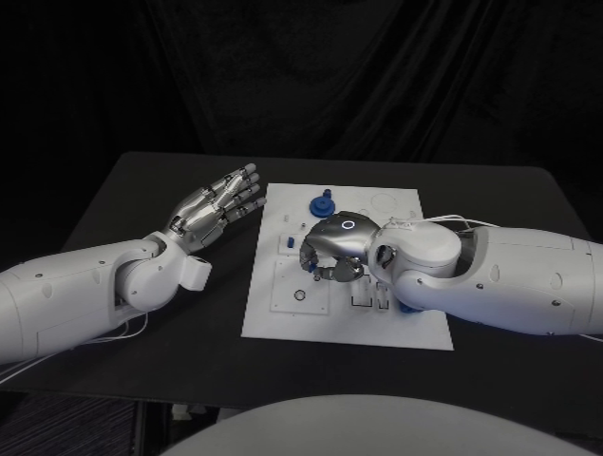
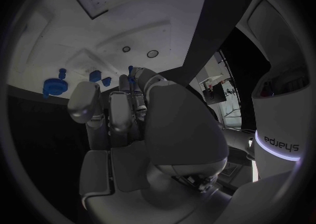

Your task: Assemble the parts on the task board

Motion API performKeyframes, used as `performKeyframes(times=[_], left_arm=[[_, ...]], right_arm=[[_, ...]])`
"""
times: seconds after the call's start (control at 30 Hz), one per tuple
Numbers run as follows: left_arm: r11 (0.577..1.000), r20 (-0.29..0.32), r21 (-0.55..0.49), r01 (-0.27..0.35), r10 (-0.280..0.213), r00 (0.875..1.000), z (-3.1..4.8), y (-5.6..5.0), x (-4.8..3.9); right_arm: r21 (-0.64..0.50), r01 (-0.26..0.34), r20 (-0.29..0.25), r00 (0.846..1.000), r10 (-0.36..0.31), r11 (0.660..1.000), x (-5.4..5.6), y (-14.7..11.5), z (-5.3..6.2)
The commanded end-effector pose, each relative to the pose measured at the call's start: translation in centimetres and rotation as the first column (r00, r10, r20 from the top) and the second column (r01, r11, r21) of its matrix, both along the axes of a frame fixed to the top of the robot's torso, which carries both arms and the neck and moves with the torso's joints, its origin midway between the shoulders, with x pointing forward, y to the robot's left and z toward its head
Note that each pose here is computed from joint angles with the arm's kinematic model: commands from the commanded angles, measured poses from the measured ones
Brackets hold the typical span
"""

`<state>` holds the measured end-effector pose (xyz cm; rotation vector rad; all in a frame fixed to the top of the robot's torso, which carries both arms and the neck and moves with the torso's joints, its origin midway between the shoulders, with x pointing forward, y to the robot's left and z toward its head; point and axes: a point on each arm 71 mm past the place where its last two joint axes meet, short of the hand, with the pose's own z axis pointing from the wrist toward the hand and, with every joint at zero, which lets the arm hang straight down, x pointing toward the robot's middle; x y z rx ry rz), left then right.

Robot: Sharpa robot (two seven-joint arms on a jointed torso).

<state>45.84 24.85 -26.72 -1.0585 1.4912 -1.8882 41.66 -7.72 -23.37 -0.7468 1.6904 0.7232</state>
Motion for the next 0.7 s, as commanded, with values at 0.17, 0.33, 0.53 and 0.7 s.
performKeyframes(times=[0.17,0.33,0.53,0.7], left_arm=[[0.995,0.105,-0.101,-0.021,0.031,0.994,0.86,0.03,-0.02],[0.995,0.102,-0.102,-0.018,0.029,0.994,0.75,-0.04,-0.02],[0.995,0.099,-0.102,-0.016,0.027,0.995,0.64,-0.09,-0.07],[0.995,0.097,-0.101,-0.017,0.026,0.995,0.59,-0.06,-0.10]], right_arm=[[-0.077,-0.004,0.037,0.999,0.006,0.997,0.03,0.01,-0.70],[-0.087,-0.002,0.035,0.999,0.005,0.996,0.03,0.00,-0.83],[-0.097,-0.002,0.031,1.000,0.005,0.995,0.01,0.02,-0.94],[-0.101,-0.002,0.029,1.000,0.005,0.995,0.01,0.02,-0.98]])
